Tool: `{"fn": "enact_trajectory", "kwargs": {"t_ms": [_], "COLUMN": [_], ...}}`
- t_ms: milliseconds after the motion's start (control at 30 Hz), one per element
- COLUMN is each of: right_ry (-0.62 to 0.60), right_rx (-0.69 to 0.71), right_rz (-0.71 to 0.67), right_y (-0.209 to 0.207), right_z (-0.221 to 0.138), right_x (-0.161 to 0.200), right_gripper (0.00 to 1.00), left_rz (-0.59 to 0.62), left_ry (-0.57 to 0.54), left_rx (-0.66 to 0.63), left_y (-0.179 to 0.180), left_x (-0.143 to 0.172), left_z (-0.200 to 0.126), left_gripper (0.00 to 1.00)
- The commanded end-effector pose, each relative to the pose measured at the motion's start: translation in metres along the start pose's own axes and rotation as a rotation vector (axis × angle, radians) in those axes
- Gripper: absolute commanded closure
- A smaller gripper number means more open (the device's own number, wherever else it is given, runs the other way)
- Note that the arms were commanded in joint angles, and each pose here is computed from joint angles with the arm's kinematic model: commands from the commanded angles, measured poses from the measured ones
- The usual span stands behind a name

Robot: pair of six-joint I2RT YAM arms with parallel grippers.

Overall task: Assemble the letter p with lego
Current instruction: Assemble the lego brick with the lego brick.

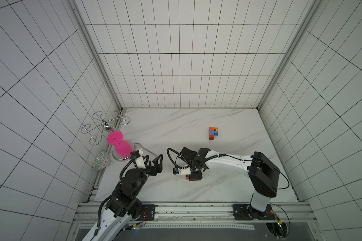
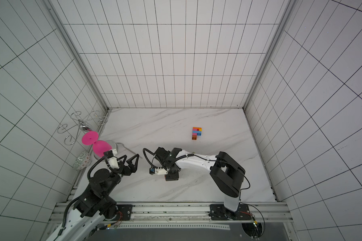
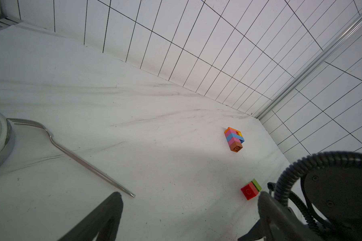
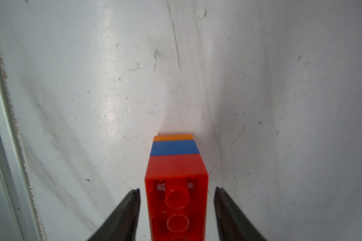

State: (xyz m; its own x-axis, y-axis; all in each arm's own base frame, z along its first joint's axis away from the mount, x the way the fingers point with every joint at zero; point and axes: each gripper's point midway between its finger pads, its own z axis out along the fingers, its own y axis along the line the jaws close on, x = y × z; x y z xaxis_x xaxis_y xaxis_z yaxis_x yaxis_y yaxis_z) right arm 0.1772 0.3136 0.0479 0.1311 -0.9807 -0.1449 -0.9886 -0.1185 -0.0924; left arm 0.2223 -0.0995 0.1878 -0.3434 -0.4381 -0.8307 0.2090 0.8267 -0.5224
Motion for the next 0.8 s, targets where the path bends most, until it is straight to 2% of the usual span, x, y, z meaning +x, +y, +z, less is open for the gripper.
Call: {"fn": "enact_trajectory", "kwargs": {"t_ms": [0,100,200,233,333,400,567,767], "right_ry": [-0.038,-0.109,-0.217,-0.271,-0.409,-0.455,-0.442,-0.545], "right_rx": [0.064,0.100,0.181,0.223,0.402,0.440,0.445,0.281], "right_rz": [0.046,0.104,0.260,0.340,0.696,0.920,1.249,1.566], "right_y": [-0.007,-0.015,-0.033,-0.041,-0.081,-0.098,-0.112,-0.114], "right_z": [-0.029,-0.055,-0.081,-0.092,-0.119,-0.128,-0.118,-0.086], "right_x": [-0.002,-0.004,0.001,0.006,0.036,0.065,0.128,0.173], "right_gripper": [0.02,0.02,0.01,0.01,0.02,0.01,0.02,0.01], "left_rz": [-0.006,-0.006,-0.003,-0.002,0.022,0.023,0.034,0.121], "left_ry": [-0.005,0.012,0.039,0.052,0.092,0.122,0.215,0.397], "left_rx": [-0.012,-0.004,0.014,0.021,0.072,0.115,0.193,0.255], "left_y": [0.004,0.003,0.001,-0.001,-0.009,-0.016,-0.031,-0.060], "left_x": [0.002,0.007,0.014,0.017,0.026,0.033,0.052,0.083], "left_z": [0.003,0.007,0.012,0.015,0.022,0.026,0.040,0.060], "left_gripper": [0.02,0.02,0.02,0.02,0.02,0.02,0.03,0.03]}}
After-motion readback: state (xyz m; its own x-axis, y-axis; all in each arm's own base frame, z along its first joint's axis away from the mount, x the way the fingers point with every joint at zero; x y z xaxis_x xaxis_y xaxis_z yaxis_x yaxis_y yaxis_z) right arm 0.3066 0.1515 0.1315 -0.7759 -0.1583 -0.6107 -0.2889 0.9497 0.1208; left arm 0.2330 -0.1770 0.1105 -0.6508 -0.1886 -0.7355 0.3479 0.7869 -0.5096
